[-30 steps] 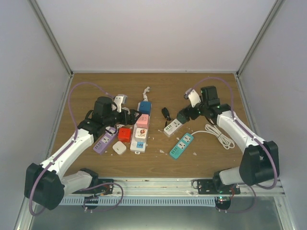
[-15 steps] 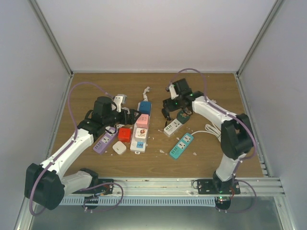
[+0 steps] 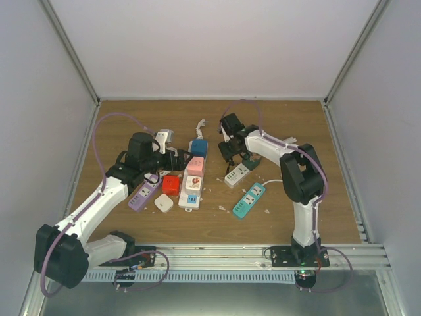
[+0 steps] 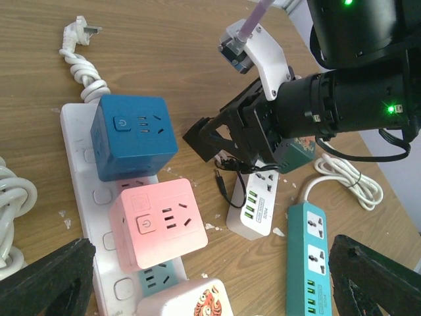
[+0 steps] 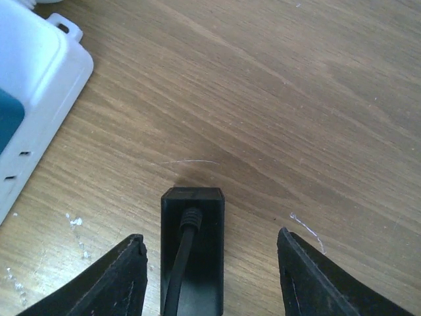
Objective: Insert the plug
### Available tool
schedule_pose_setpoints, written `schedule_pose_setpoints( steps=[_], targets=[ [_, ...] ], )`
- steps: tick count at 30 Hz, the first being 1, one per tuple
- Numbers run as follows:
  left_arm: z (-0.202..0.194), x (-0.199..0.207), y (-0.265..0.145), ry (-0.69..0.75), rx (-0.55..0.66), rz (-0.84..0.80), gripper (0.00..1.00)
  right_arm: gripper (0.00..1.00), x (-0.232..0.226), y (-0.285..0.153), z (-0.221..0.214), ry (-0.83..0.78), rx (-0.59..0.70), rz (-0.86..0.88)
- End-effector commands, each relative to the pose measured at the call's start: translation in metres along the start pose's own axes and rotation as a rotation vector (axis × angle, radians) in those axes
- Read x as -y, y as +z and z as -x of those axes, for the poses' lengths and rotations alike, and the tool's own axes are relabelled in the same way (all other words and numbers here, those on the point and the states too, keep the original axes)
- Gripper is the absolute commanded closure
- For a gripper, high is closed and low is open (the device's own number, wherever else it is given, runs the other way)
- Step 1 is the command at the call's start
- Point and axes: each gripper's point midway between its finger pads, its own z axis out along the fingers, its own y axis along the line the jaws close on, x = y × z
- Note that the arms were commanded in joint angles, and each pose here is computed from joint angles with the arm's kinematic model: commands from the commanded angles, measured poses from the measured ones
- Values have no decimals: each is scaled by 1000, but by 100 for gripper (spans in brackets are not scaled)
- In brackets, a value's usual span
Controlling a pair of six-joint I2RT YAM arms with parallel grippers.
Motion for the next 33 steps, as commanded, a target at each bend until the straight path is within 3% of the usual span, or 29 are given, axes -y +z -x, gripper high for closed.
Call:
schedule_pose_setpoints(
  steps=[1,6,11,14,20,26,33],
  targets=[
    [7,1,-1,22,38,-15,4,46,-5,10,-1,-19,-27,11],
    [8,1,-1,23,41,-15,4,52,-12,19,-3,-37,-44,49],
    [8,1,-1,23,40,-14,4,69,-8,24,-2,-50,-53,21],
    [9,2,-1,28,42,-20,4,73,-8,15,11,-63,-10,21],
    [11,7,-4,46,56,-47,4,76,-27,-38,54,-104,180,154],
    [20,20,-14,72,97,-88,3,76,-44,-107,89,-131,451,261],
    [47,52,-38,24,160,-188,3,77,-63,-165,83,-175,704,281]
  ],
)
